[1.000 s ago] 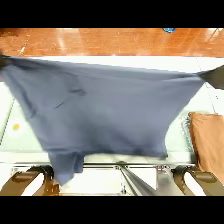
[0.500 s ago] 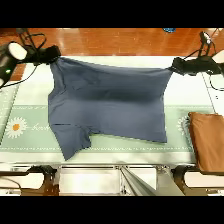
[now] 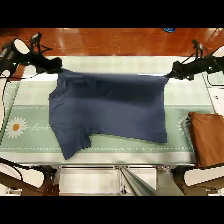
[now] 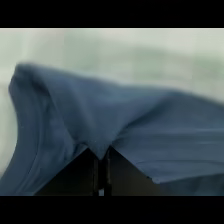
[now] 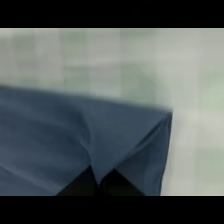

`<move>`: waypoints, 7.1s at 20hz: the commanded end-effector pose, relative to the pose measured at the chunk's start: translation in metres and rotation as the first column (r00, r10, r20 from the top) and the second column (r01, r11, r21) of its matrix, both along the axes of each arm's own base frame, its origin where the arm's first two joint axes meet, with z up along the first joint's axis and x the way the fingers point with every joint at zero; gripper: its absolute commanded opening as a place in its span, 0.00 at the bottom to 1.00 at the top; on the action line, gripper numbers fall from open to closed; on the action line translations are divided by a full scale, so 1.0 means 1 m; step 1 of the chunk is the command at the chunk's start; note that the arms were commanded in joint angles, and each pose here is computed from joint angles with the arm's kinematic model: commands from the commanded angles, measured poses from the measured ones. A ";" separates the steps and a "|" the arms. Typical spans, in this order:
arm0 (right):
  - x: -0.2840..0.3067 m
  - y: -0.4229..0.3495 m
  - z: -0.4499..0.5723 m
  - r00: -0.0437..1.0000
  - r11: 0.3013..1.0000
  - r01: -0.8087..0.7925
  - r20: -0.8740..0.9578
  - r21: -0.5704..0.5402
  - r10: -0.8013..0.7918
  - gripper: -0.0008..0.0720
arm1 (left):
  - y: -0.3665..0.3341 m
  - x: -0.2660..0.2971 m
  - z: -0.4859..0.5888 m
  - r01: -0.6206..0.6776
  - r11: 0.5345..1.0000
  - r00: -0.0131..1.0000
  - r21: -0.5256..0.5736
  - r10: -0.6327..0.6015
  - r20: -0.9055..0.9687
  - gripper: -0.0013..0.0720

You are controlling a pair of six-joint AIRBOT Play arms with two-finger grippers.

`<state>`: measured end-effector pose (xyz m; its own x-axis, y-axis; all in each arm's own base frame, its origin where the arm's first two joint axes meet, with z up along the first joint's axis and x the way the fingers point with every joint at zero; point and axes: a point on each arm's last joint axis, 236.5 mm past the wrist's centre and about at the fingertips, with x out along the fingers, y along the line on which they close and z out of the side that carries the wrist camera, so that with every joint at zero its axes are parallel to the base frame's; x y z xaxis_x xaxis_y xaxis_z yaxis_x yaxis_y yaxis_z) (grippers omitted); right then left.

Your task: Fold the shirts.

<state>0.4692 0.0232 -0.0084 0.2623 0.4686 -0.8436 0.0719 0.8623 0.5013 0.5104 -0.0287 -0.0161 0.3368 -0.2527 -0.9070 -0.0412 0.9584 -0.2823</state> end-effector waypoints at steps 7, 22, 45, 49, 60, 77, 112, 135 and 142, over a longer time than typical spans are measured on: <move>-0.096 0.005 -0.064 0.934 0.993 -0.120 -0.340 -0.009 0.109 0.05 | 0.003 -0.124 -0.067 0.151 0.984 0.887 -0.095 -0.177 -0.426 0.04; -0.193 -0.056 -0.018 0.963 0.968 0.230 -0.123 -0.098 -0.241 0.57 | 0.071 -0.235 -0.053 -0.325 0.926 0.882 -0.195 0.222 -0.416 0.71; -0.270 -0.054 -0.046 0.845 0.870 0.491 -0.261 0.034 -0.467 0.57 | -0.024 -0.304 -0.091 -0.261 0.894 0.850 -0.365 0.034 -0.525 0.04; -0.297 -0.025 -0.078 0.812 0.857 0.512 -0.362 0.067 -0.457 0.57 | -0.024 -0.304 -0.091 -0.256 0.895 0.852 -0.365 0.030 -0.522 0.04; -0.303 0.009 -0.084 0.873 0.932 0.356 -0.380 0.066 -0.306 0.57 | -0.022 -0.301 -0.093 -0.249 0.899 0.861 -0.360 0.036 -0.507 0.04; -0.193 0.053 -0.027 0.991 0.980 0.088 -0.114 0.181 -0.068 0.05 | -0.017 -0.223 -0.034 -0.185 0.868 0.953 -0.460 0.044 -0.300 0.04; -0.074 -0.066 -0.069 0.907 0.899 0.417 -0.124 0.137 -0.402 0.57 | 0.067 -0.031 0.114 -0.080 0.983 0.973 -0.167 0.113 0.201 0.71; -0.121 0.046 0.083 0.985 0.988 -0.010 0.170 0.152 -0.017 0.05 | -0.194 -0.127 0.029 0.361 0.909 0.921 -0.207 -0.314 0.231 0.04; -0.201 0.072 0.149 0.960 0.989 -0.006 0.278 0.150 -0.037 0.05 | -0.373 -0.154 -0.003 0.558 0.774 0.827 -0.298 -0.546 0.131 0.04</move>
<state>0.3009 0.0865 0.1230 0.4588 0.5841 -0.6696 -0.0735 0.7759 0.6266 0.3760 -0.3348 -0.0052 0.1798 -0.6491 -0.7391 0.4592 0.7199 -0.5205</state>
